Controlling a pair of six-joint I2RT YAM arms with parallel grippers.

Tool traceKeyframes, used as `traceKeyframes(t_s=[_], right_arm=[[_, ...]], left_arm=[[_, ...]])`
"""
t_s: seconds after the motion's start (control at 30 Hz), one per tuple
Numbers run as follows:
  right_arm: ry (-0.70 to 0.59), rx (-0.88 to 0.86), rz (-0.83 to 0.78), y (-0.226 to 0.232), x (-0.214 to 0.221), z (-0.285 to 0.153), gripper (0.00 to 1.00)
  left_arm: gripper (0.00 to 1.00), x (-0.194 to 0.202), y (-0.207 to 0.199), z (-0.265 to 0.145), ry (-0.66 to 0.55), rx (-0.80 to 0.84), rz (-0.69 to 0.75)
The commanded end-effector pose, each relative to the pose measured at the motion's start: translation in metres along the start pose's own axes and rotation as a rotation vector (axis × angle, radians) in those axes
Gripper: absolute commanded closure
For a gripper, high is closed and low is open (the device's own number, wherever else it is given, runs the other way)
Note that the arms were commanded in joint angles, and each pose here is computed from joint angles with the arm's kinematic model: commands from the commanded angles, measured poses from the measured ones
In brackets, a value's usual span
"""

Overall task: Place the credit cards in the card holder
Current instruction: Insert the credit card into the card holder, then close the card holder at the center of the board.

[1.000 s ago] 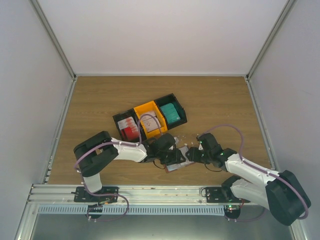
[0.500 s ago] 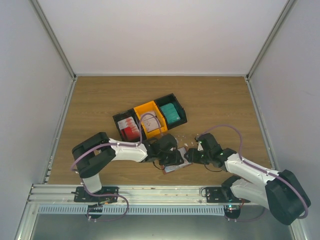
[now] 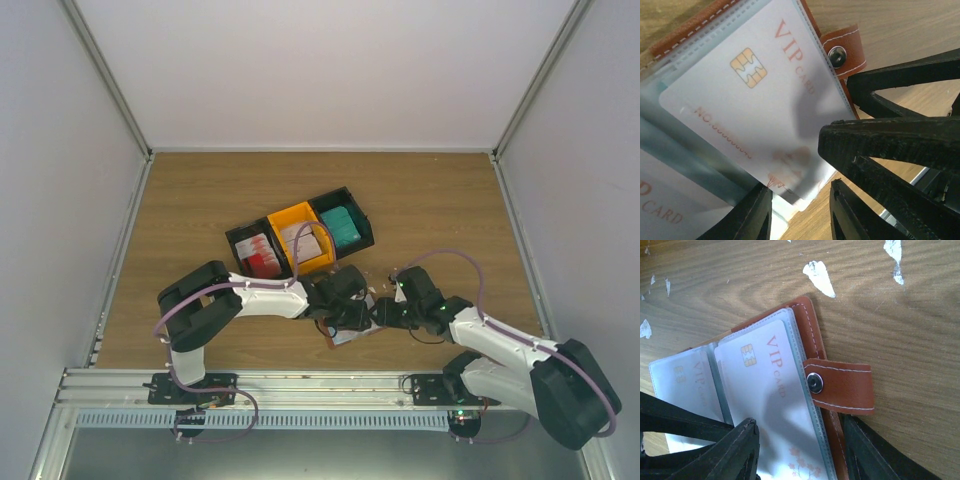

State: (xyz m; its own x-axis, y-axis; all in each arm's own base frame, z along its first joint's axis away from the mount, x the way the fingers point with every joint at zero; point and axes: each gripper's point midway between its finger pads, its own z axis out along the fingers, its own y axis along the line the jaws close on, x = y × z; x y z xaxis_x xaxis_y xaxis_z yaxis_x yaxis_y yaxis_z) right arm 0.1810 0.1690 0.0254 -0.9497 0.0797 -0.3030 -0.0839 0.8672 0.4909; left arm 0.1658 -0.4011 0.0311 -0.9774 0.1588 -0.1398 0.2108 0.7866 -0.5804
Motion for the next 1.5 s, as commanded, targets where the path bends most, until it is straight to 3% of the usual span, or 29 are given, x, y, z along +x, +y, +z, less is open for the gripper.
traceKeyframes(t_s=[0.0,0.27,0.67,0.9,1.17,1.47], right_arm=[[0.017,0.05,-0.012,-0.007,0.007,-0.004,0.51],[-0.06,0.151,-0.07,-0.009,-0.022,-0.018,0.5],[-0.062,0.298,-0.091,-0.028,-0.037,-0.006,0.52],[-0.061,0.296,-0.078,-0.029,-0.039,0.004,0.66],[-0.086,0.278,-0.068,-0.023,-0.044,-0.002,0.96],[-0.132,0.163,-0.11,0.011,-0.059,-0.027,1.0]], left_arm=[[0.65,-0.011,-0.011,-0.005,-0.06,0.001,0.079],[0.58,-0.015,-0.017,-0.049,-0.155,0.015,0.123],[0.6,-0.007,0.054,-0.069,-0.231,-0.098,-0.026],[0.63,0.004,0.078,-0.064,-0.213,-0.129,-0.081],[0.69,0.007,0.097,-0.064,-0.21,-0.176,-0.134],[0.74,0.013,0.101,-0.046,-0.144,-0.183,-0.133]])
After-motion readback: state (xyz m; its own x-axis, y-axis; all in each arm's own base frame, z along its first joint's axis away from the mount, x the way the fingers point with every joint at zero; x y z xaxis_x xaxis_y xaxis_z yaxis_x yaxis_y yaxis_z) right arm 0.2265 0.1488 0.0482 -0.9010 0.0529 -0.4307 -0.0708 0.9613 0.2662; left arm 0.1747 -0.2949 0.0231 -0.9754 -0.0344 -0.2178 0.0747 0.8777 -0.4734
